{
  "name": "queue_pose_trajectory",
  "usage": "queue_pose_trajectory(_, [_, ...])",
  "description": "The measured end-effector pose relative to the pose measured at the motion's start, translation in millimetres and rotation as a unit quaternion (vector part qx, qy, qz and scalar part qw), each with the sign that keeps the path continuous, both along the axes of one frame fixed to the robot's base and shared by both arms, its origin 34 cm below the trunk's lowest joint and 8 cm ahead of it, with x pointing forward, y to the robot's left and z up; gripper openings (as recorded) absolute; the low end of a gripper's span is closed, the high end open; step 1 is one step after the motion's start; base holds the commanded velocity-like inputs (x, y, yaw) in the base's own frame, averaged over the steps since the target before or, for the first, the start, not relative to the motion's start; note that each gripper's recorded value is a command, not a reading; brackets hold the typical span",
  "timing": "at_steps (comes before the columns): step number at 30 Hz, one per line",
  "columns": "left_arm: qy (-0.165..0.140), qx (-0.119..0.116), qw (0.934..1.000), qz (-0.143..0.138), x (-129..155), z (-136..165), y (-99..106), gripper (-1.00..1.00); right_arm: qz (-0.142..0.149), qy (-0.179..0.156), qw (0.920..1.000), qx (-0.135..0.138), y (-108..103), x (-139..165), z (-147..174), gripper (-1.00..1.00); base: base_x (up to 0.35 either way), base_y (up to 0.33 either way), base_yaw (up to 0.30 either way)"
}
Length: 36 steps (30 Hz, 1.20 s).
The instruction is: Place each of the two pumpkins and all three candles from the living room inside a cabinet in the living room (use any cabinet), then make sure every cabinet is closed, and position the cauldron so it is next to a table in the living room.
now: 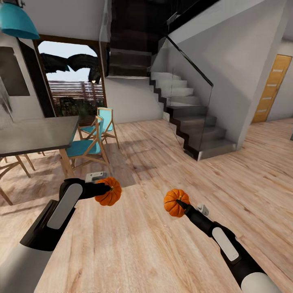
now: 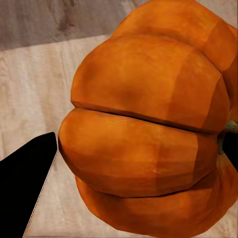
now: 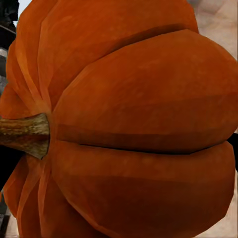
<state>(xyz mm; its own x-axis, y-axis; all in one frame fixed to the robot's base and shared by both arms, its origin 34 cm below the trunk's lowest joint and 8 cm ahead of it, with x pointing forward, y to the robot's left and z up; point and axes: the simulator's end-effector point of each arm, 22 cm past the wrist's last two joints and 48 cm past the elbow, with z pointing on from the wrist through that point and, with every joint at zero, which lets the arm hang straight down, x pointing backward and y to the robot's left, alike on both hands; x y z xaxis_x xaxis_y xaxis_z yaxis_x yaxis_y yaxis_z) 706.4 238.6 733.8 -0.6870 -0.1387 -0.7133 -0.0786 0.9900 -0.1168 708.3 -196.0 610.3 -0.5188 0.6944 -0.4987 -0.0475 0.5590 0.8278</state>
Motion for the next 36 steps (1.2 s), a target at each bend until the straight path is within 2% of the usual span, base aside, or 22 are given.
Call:
queue_pose_trajectory(10, [0.001, -0.002, 1.0000, -0.001, 4, 21, 0, -1.00, 0.000, 0.001, 1.0000, 0.000, 0, 4, 21, -1.00, -0.009, 0.004, 0.294])
queue_pose_trajectory(19, [0.001, -0.002, 1.0000, 0.000, 8, 39, 0, -1.00, 0.000, 0.000, 1.0000, 0.000, 0, 8, 40, -1.00, -0.149, 0.097, 0.294])
queue_pose_trajectory(36, [0.001, -0.001, 1.0000, 0.000, 14, 74, 0, -1.00, 0.000, 0.001, 1.0000, 0.000, 0, 14, 74, -1.00, -0.007, 0.005, 0.294])
